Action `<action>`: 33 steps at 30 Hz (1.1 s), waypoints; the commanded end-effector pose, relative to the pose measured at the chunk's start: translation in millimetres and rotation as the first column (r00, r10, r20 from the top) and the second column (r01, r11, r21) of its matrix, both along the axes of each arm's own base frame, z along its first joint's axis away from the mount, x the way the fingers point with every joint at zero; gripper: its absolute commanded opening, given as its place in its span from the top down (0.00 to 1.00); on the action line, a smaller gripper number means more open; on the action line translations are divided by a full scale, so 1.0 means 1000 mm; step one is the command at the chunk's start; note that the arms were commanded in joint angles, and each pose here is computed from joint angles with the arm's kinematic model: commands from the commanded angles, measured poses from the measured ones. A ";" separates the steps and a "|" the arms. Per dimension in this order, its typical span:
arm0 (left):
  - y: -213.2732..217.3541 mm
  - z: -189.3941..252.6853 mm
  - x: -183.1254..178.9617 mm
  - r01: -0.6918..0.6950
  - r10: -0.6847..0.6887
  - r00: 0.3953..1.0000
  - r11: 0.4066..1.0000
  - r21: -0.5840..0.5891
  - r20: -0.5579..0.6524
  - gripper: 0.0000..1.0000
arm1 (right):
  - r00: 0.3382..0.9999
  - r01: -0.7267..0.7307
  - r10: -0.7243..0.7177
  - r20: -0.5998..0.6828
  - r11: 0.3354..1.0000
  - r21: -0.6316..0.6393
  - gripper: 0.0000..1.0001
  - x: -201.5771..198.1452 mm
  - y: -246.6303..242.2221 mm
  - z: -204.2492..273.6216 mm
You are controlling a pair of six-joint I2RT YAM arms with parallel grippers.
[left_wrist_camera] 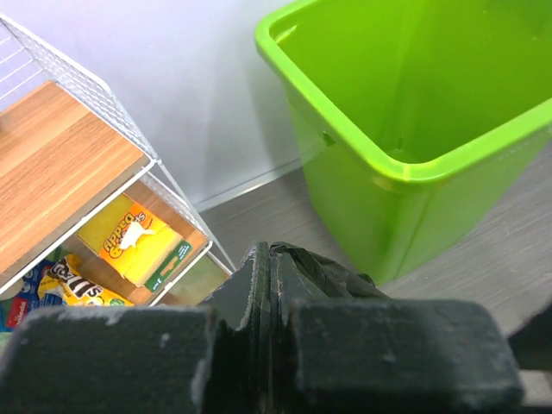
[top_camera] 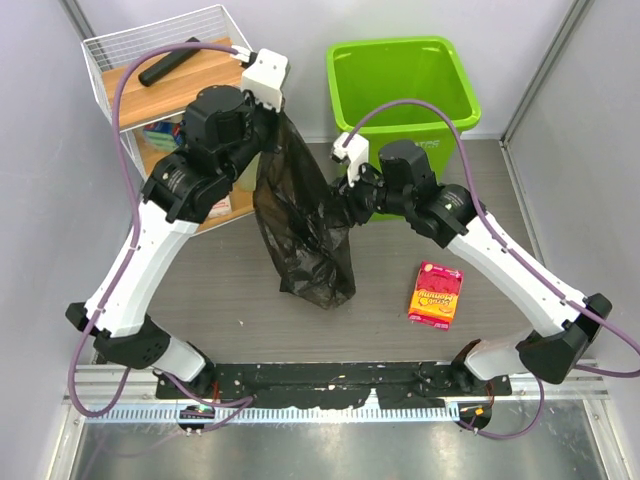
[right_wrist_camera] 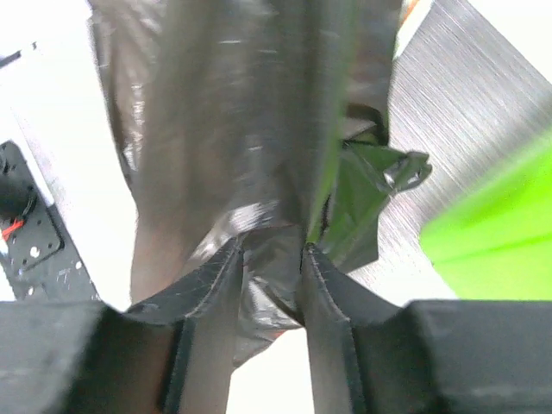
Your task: Put the trash bags into the trash bin
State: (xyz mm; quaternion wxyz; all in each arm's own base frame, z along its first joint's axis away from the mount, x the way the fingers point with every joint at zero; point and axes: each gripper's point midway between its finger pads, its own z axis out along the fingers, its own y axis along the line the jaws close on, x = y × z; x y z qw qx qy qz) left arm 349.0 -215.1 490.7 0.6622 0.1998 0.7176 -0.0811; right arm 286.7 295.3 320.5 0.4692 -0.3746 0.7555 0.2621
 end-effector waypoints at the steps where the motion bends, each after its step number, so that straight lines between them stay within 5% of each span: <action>1: 0.006 0.009 0.010 -0.066 0.066 0.998 0.998 -0.005 0.024 1.00 | 0.986 -0.154 0.151 0.067 0.987 0.049 0.56 -0.036 0.010 0.040; 4: 0.002 0.001 0.017 -0.078 0.078 0.997 0.997 0.012 0.010 1.00 | 0.978 -0.197 0.193 0.077 0.980 0.041 0.45 -0.047 0.014 0.041; 11: -0.007 -0.012 0.030 -0.104 0.105 0.994 0.994 0.042 -0.025 1.00 | 0.983 -0.174 0.173 0.058 0.984 0.021 0.36 -0.047 0.016 0.022; 19: -0.012 -0.010 0.027 -0.089 0.090 0.996 0.995 0.035 -0.026 1.00 | 0.999 0.013 -0.011 0.035 0.998 -0.058 0.35 -0.010 0.014 -0.034; 29: -0.014 -0.014 0.024 -0.076 0.077 0.996 0.997 0.028 -0.036 1.00 | 0.997 -0.038 0.038 -0.065 0.999 0.004 0.35 -0.011 0.041 -0.049; 33: -0.016 -0.012 0.021 -0.057 0.058 0.998 0.998 0.019 -0.040 1.00 | 0.999 0.028 -0.030 -0.036 0.998 -0.058 0.45 0.006 0.035 -0.059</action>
